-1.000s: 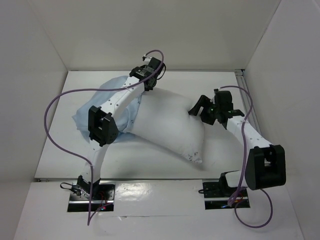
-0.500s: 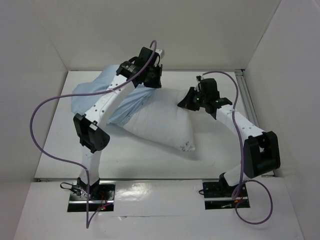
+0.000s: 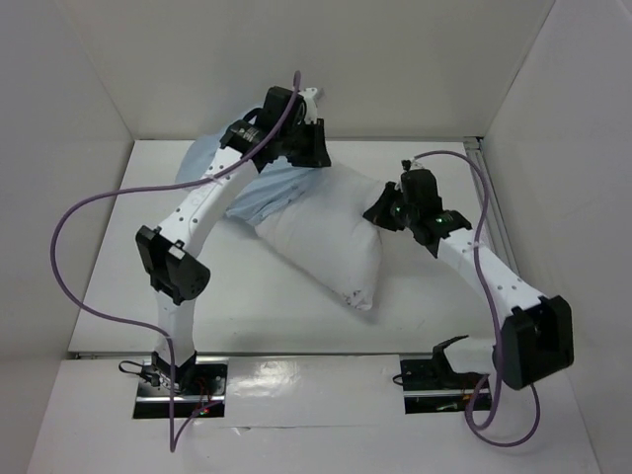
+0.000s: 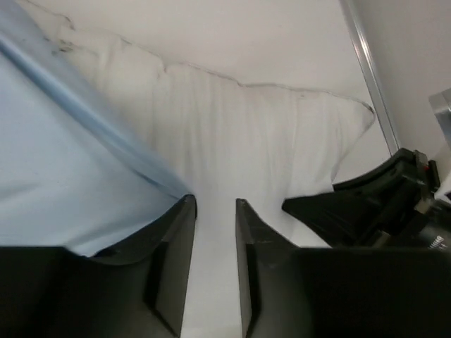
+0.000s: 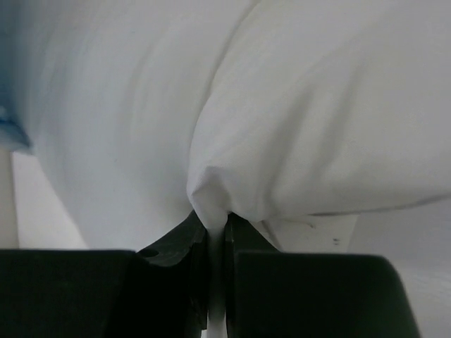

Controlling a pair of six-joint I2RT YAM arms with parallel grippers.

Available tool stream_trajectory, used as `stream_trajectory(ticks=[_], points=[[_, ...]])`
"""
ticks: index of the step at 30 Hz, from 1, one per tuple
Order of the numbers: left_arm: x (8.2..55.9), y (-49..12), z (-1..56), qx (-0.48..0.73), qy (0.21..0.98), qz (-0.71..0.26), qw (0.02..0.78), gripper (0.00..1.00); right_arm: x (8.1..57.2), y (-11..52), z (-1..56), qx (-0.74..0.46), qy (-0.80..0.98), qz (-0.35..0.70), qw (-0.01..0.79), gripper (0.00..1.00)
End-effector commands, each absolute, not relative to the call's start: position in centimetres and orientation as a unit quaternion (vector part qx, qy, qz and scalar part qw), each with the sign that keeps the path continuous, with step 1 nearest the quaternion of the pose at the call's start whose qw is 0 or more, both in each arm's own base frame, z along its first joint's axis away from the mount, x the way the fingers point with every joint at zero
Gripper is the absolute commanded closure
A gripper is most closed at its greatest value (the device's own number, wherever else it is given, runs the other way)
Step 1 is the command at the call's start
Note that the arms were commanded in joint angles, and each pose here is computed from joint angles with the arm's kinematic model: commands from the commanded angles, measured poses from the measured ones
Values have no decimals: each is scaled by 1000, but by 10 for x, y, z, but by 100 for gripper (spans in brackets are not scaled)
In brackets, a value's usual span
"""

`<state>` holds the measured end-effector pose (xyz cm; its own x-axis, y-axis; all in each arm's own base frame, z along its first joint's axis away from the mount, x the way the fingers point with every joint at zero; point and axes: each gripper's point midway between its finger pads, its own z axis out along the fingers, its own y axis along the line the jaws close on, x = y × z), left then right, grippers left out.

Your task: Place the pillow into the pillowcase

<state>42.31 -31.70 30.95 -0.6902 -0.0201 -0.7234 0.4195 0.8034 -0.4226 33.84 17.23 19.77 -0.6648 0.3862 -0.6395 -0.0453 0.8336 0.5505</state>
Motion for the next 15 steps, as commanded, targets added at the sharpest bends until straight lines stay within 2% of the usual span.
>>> stream_trajectory(ticks=[1, 2, 3, 4, 5, 6, 8, 9, 10, 11, 12, 13, 14, 15], points=[[406, -336, 310, 157, 870, -303, 357, 55, 386, 167, 209, 117, 846, 283, 436, 100], [404, -328, 307, 156, 877, -283, 354, 30, 390, 164, 209, 114, 849, 282, 432, 89], [403, -320, 312, 155, 877, -269, 367, 21, 398, 158, 219, 113, 847, 280, 438, 69], [407, -302, 311, 138, 884, -226, 385, 15, 395, 156, 218, 102, 853, 270, 434, 49], [397, -283, 315, 130, 887, -200, 396, 11, 396, 150, 218, 104, 855, 264, 433, 23], [399, -266, 317, 113, 888, -175, 410, 11, 393, 139, 227, 112, 851, 250, 448, 15], [387, -217, 312, 58, 896, -103, 428, 19, 384, 127, 231, 115, 855, 236, 447, 5], [383, -200, 307, 38, 898, -85, 430, 24, 379, 123, 229, 120, 857, 228, 447, 3], [386, -178, 306, 8, 893, -66, 445, 38, 370, 114, 235, 127, 854, 222, 452, 1], [382, -165, 299, -8, 891, -56, 450, 44, 365, 113, 235, 127, 855, 222, 452, 1], [370, -148, 256, -18, 907, -30, 419, 51, 359, 112, 233, 128, 857, 221, 449, 1], [368, -131, 263, -45, 894, -37, 444, 56, 351, 107, 228, 133, 859, 217, 445, 1], [365, -121, 249, -57, 896, -32, 439, 56, 346, 108, 222, 132, 864, 218, 435, 1], [353, -109, 209, -68, 911, -15, 406, 54, 343, 107, 217, 138, 867, 217, 426, 1]])
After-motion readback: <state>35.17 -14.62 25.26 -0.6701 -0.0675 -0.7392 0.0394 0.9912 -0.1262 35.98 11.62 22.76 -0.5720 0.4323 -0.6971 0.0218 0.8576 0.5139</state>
